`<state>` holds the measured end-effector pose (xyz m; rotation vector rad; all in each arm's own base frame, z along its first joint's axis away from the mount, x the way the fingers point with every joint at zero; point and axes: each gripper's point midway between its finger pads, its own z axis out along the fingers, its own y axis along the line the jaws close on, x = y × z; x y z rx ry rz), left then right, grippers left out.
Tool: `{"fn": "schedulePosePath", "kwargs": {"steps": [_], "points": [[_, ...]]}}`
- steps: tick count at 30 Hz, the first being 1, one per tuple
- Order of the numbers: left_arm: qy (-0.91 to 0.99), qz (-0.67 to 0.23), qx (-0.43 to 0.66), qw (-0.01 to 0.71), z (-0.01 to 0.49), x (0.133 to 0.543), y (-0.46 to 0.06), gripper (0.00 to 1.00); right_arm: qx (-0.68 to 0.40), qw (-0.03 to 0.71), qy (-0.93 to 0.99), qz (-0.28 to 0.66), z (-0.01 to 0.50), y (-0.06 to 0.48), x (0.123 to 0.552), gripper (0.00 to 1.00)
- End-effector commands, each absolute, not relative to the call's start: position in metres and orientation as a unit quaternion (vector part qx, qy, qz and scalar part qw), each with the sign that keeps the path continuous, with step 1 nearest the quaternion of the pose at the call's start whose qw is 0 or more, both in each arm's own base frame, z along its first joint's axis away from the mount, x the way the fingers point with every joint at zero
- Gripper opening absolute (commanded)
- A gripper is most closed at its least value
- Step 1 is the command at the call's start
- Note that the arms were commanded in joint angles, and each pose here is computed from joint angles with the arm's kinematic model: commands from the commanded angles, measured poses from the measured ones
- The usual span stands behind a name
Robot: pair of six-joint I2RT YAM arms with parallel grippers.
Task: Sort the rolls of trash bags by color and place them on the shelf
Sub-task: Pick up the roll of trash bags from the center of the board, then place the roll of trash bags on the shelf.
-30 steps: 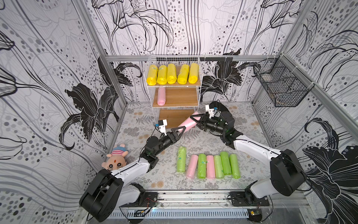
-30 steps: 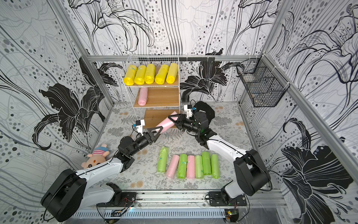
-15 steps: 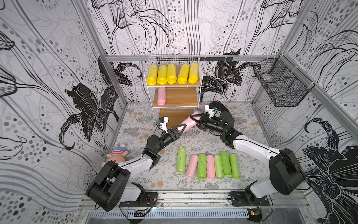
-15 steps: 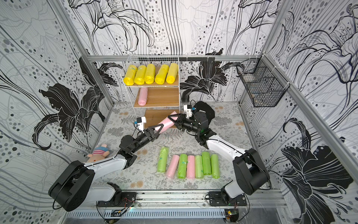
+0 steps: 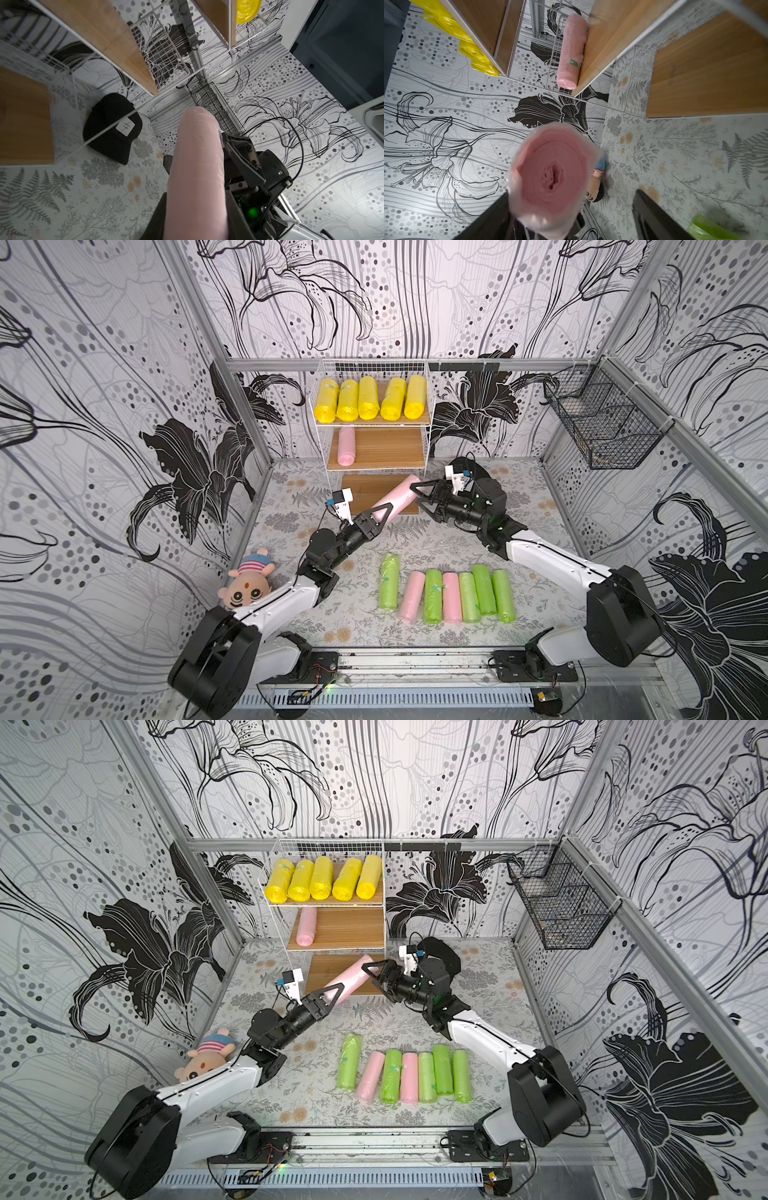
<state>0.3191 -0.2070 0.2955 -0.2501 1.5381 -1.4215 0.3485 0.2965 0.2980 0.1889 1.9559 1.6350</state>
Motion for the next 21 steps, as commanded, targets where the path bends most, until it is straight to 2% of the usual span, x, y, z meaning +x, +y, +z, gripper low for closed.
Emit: {"fn": "schedulePosePath", "kwargs": {"steps": [1,5,13,21], "points": [[0.660,-0.440,-0.095,0.601,0.320,0.335,-0.172,0.00,0.059,0.353,0.751,0.555,0.307,0.273,0.349,0.92],[0.699,-0.297,-0.097,0.643,0.324,0.355,-0.145,0.00,0.048,0.375,0.766,0.521,0.304,0.264,0.346,0.92],[0.723,-0.159,-0.046,0.671,0.343,0.402,-0.146,0.00,0.042,0.366,0.774,0.514,0.294,0.266,0.345,0.92],[0.735,-0.046,-0.009,0.676,0.339,0.447,-0.146,0.00,0.032,0.372,0.778,0.505,0.295,0.262,0.340,0.92]]}}
